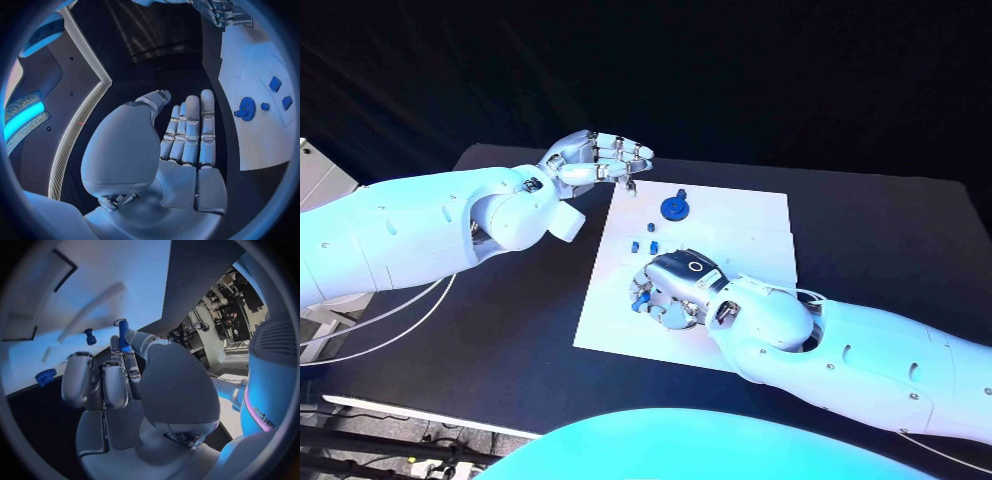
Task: Assemble the parts on the task board
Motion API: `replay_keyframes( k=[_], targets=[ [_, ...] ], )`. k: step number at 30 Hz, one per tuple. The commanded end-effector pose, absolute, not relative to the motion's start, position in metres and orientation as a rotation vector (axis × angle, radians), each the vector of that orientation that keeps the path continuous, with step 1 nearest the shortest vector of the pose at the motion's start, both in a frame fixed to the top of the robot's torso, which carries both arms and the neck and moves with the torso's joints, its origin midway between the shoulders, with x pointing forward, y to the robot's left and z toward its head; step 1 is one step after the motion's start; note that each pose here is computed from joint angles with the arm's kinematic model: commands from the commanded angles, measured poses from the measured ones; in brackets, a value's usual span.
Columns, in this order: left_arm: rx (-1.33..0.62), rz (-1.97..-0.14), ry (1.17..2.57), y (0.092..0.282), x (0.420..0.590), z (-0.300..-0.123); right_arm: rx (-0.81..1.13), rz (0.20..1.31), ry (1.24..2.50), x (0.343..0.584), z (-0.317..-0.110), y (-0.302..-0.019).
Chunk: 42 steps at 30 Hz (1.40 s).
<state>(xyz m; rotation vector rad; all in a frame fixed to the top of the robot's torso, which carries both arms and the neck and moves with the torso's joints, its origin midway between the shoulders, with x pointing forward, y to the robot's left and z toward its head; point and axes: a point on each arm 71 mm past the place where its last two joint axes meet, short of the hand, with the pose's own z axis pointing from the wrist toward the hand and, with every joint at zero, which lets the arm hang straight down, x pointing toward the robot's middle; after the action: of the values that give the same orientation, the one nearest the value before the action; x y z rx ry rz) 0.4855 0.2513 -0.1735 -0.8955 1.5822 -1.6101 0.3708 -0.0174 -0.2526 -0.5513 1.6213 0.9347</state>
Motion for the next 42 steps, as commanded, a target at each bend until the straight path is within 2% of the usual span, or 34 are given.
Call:
replay_keyframes(
  k=[1, 23, 42],
  targets=[
    [-0.893, -1.634, 1.585, 0.2493, 0.4848, -0.1728, -0.568, 0.893, 1.632, 0.3714, -0.2566, -0.0197],
    [-0.894, -1.630, 1.581, 0.2503, 0.4852, -0.1728, -0.558, 0.880, 1.611, 0.3677, -0.2516, -0.0246],
    [-0.896, -1.629, 1.583, 0.2498, 0.4852, -0.1729, -0.584, 0.891, 1.626, 0.3663, -0.2487, -0.0159]
  ],
)
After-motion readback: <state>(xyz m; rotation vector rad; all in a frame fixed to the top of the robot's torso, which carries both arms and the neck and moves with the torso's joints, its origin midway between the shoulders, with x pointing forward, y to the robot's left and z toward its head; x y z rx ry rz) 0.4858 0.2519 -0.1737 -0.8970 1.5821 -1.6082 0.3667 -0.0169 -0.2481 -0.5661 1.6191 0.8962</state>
